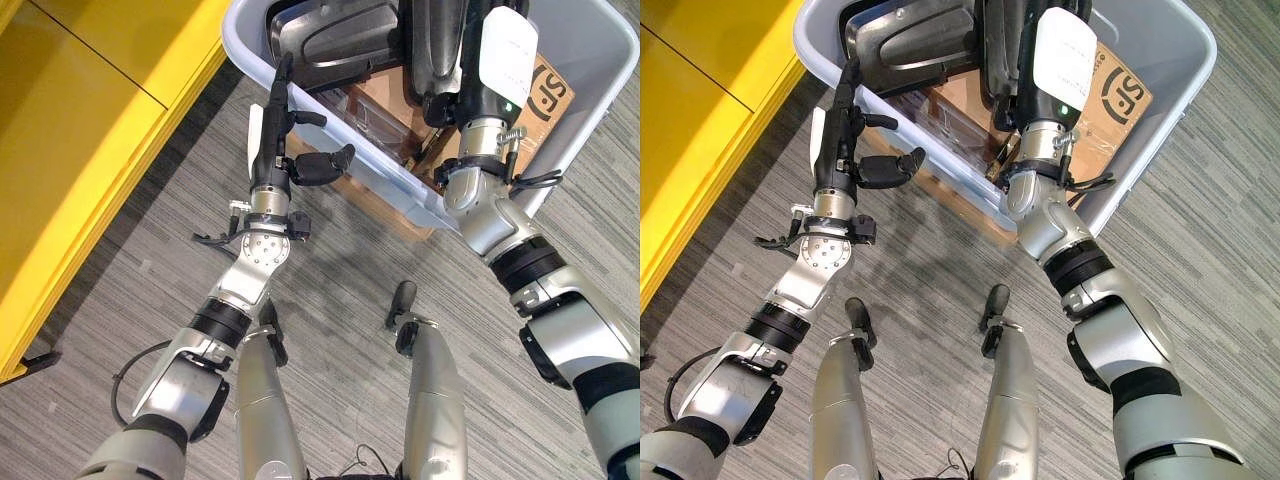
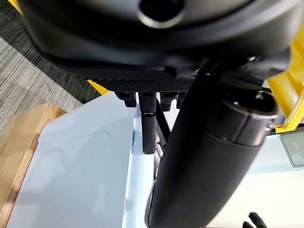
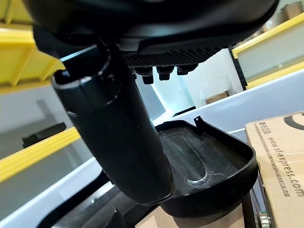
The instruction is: Move parts from the plastic box to the shelf.
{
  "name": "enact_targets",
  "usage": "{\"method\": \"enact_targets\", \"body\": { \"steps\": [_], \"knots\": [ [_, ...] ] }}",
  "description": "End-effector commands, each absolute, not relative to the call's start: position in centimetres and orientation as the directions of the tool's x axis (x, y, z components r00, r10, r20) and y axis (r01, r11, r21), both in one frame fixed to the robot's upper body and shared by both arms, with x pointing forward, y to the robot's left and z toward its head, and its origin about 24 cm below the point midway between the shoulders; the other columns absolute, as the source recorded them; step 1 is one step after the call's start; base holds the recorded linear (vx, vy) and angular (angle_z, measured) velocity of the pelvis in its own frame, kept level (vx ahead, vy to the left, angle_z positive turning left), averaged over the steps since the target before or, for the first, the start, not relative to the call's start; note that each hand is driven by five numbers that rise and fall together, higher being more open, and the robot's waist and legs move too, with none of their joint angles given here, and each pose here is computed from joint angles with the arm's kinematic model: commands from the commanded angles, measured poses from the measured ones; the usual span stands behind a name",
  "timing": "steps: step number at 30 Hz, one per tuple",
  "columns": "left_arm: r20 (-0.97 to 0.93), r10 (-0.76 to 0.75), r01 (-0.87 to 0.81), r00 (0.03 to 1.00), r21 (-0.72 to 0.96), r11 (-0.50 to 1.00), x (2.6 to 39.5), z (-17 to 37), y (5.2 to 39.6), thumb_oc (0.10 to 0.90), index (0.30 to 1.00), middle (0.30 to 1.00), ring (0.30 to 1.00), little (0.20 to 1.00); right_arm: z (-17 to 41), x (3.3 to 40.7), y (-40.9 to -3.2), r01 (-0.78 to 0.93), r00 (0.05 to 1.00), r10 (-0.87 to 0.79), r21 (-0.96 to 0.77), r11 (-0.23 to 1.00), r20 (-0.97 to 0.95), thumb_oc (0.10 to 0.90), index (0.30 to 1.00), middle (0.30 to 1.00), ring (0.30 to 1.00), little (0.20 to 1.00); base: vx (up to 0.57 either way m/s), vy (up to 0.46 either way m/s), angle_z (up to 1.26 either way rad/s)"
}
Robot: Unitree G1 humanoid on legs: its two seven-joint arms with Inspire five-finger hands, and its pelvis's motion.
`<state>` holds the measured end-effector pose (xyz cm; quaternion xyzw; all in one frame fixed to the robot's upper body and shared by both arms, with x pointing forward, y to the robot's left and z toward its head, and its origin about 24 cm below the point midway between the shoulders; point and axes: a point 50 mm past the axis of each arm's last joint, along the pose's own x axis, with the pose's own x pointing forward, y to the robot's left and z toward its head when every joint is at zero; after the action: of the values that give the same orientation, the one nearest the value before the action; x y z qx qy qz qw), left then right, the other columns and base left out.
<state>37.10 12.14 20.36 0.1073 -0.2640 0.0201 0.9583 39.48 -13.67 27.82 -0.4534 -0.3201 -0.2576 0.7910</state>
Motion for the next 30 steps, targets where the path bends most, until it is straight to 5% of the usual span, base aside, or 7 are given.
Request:
{"method": "enact_targets", "body": {
  "steps": [1, 30],
  "knots": [
    [0.727, -0.184, 0.066, 0.662, 0.188, 0.980, 35.4, 27.2, 7.1, 0.900, 1.000, 1.000, 1.000, 1.000, 35.6, 37.6, -13.9, 0.855, 0.406, -0.087, -0.344, 0.388, 0.910, 0.900, 1.000, 1.000, 1.000, 1.000, 0.00, 0.000, 0.00],
    [0.714, -0.224, 0.089, 0.663, 0.221, 0.971, 36.4, 27.9, 6.9, 0.900, 1.000, 1.000, 1.000, 1.000, 35.5, 39.5, -15.8, 0.869, 0.489, -0.167, -0.463, 0.172, 0.856, 0.900, 1.000, 1.000, 1.000, 1.000, 0.00, -0.015, 0.02]
  ]
}}
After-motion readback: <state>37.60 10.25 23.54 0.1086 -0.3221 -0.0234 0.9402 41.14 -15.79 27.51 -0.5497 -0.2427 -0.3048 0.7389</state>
